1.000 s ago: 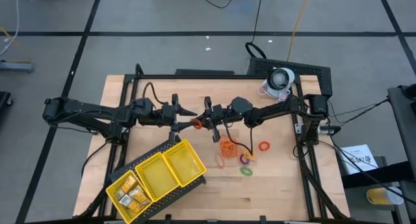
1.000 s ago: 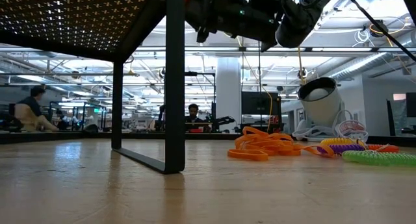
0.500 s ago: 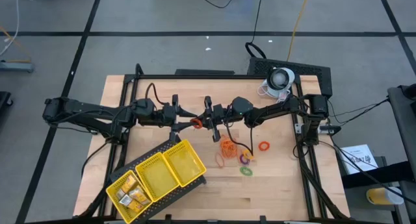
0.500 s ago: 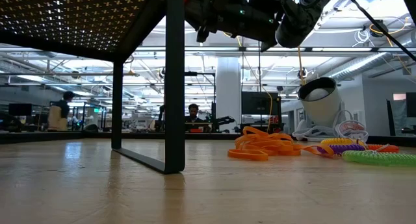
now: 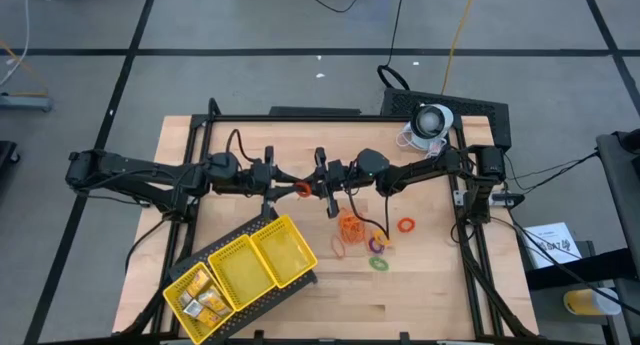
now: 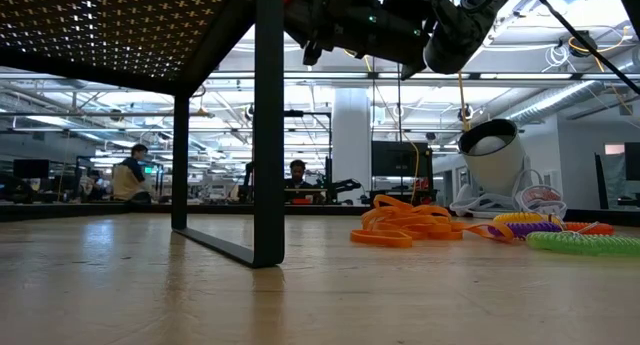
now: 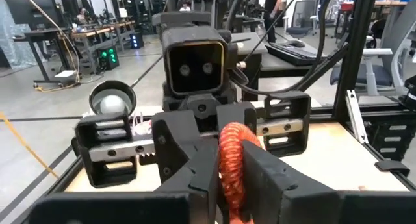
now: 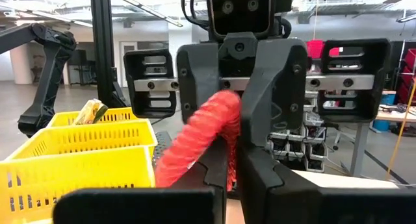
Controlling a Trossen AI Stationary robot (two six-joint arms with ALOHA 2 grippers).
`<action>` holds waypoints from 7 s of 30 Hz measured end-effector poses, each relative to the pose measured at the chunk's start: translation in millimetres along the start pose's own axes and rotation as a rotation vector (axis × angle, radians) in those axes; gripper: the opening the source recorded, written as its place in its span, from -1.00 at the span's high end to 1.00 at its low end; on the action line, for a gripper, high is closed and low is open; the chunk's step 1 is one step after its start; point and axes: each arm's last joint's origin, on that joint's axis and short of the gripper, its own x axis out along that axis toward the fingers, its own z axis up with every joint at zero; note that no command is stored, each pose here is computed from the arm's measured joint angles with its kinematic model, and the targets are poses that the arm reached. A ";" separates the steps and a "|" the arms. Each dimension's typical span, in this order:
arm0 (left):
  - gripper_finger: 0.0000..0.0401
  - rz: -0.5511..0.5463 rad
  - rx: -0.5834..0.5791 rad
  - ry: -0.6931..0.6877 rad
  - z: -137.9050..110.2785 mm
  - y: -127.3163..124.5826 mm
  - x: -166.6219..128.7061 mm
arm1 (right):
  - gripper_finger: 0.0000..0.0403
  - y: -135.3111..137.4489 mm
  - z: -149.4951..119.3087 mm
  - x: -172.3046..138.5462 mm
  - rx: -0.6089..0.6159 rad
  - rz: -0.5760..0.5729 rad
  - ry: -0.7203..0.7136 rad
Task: Pick & Place Office Desk Supplies
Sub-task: Put the orange spring keychain into the center yellow bin on the shelf
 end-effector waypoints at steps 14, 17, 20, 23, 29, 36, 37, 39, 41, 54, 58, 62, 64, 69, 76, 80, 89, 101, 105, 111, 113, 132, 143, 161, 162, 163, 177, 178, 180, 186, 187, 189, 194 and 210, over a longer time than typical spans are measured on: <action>0.95 -0.106 0.017 -0.123 10.8 -3.8 -0.8 | 0.56 -0.8 -6.2 -0.5 0.081 0.000 0.066; 0.95 -0.110 0.017 -0.126 11.1 -3.9 -0.8 | 0.27 -0.9 -2.9 -1.3 0.147 -0.004 0.073; 0.92 -0.110 0.017 -0.128 11.3 -3.9 -0.9 | 0.00 -3.9 8.0 -5.6 0.191 -0.019 0.103; 0.92 -0.111 0.014 -0.133 15.5 -4.0 -7.5 | -0.20 -6.4 18.2 -12.7 0.222 -0.046 0.179; 0.95 -0.102 0.002 -0.117 18.6 -3.6 -15.4 | -0.44 1.4 52.9 -26.6 0.195 -0.048 0.229; 0.91 -0.189 -0.069 -0.118 25.1 -14.9 -27.8 | -0.50 10.2 80.5 -46.5 0.160 -0.053 0.315; 0.93 -0.213 -0.091 -0.102 25.3 -17.5 -31.5 | -0.49 11.6 82.3 -49.3 0.162 -0.052 0.336; 0.95 -0.272 -0.142 -0.090 28.3 -23.1 -41.0 | -0.48 13.6 84.6 -53.8 0.164 -0.052 0.370; 0.95 -0.349 -0.192 -0.092 34.0 -28.0 -55.2 | -0.46 15.3 86.8 -57.6 0.172 -0.053 0.395; 0.91 -0.762 -0.510 0.266 26.1 -72.7 -115.0 | -0.40 16.8 84.4 -61.5 0.167 -0.051 0.448; 0.78 -0.696 -0.503 0.308 20.0 -84.0 -108.2 | -0.40 16.8 84.8 -61.4 0.164 -0.051 0.444; 0.51 -0.652 -0.519 0.340 15.7 -90.4 -101.5 | -0.40 16.8 84.8 -61.4 0.162 -0.050 0.444; 0.37 -0.642 -0.528 0.362 13.4 -91.7 -99.0 | -0.40 16.8 84.8 -61.4 0.163 -0.050 0.444; 0.07 -0.656 -0.497 0.368 12.3 -91.5 -100.2 | -0.40 16.9 84.8 -61.4 0.169 -0.047 0.444; -0.05 -0.660 -0.368 0.240 20.7 -84.4 -108.1 | -0.40 27.0 93.0 -67.3 0.267 0.076 0.455; -0.05 -0.587 -0.246 0.136 26.1 -73.5 -113.7 | -0.40 41.4 98.7 -81.8 0.330 0.074 0.566; -0.05 -0.128 -0.020 0.015 31.7 -43.1 -115.0 | -0.40 76.6 75.9 -128.0 0.578 -0.227 1.106; -0.05 -0.121 -0.078 0.136 18.1 -25.8 -91.4 | -0.40 104.8 -23.7 -204.5 0.800 -0.641 1.531; -0.05 -0.108 -0.057 0.152 14.4 -18.8 -80.1 | -0.40 106.8 -44.0 -225.2 0.782 -0.746 1.559; -0.05 -0.016 -0.083 0.170 11.4 -2.0 -76.3 | -0.40 107.5 -55.4 -234.9 0.775 -0.808 1.529; -0.05 -0.002 -0.088 0.169 11.3 1.5 -76.2 | -0.40 107.0 -55.7 -234.8 0.774 -0.838 1.512; -0.05 0.062 -0.127 0.207 6.9 11.9 -77.1 | -0.40 87.7 -55.5 -198.9 0.409 -0.875 1.073; -0.05 0.062 -0.138 0.214 6.3 11.8 -77.2 | -0.40 83.5 -71.8 -206.1 0.288 -0.773 1.129; -0.05 0.063 -0.148 0.218 5.9 11.8 -77.3 | -0.20 81.9 -85.3 -220.6 0.373 -0.782 1.016; -0.05 0.063 -0.149 0.218 5.9 11.8 -77.3 | -0.13 81.9 -85.3 -220.6 0.375 -0.785 1.015; -0.05 0.064 -0.150 0.218 5.9 11.8 -77.3 | -0.06 81.9 -85.4 -220.7 0.375 -0.787 1.015; -0.05 0.064 -0.150 0.217 5.9 11.8 -77.3 | 0.94 81.2 -84.5 -218.1 0.372 -0.774 0.985; -0.05 0.064 -0.150 0.217 5.9 11.8 -77.3 | 0.93 80.9 -84.2 -217.2 0.366 -0.769 0.973; -0.05 0.064 -0.150 0.219 5.4 11.8 -75.8 | 0.92 79.9 -82.1 -213.0 0.352 -0.750 0.926; -0.05 0.066 -0.166 0.230 2.3 12.1 -65.9 | 0.97 75.0 -66.1 -194.2 0.253 -0.666 0.706; -0.05 0.066 -0.167 0.240 0.8 12.2 -63.6 | 0.97 74.3 -62.7 -191.2 0.237 -0.655 0.666; -0.05 0.066 -0.169 0.260 -2.8 12.3 -58.4 | 0.96 73.0 -56.7 -186.3 0.208 -0.637 0.597; -0.05 0.069 -0.195 0.231 -3.7 13.0 -46.1 | 0.95 70.7 -41.7 -176.9 0.145 -0.606 0.429; -0.05 -0.013 -0.287 -0.002 -5.9 14.1 7.8 | 0.95 66.0 -6.0 -160.2 -0.017 -0.578 0.126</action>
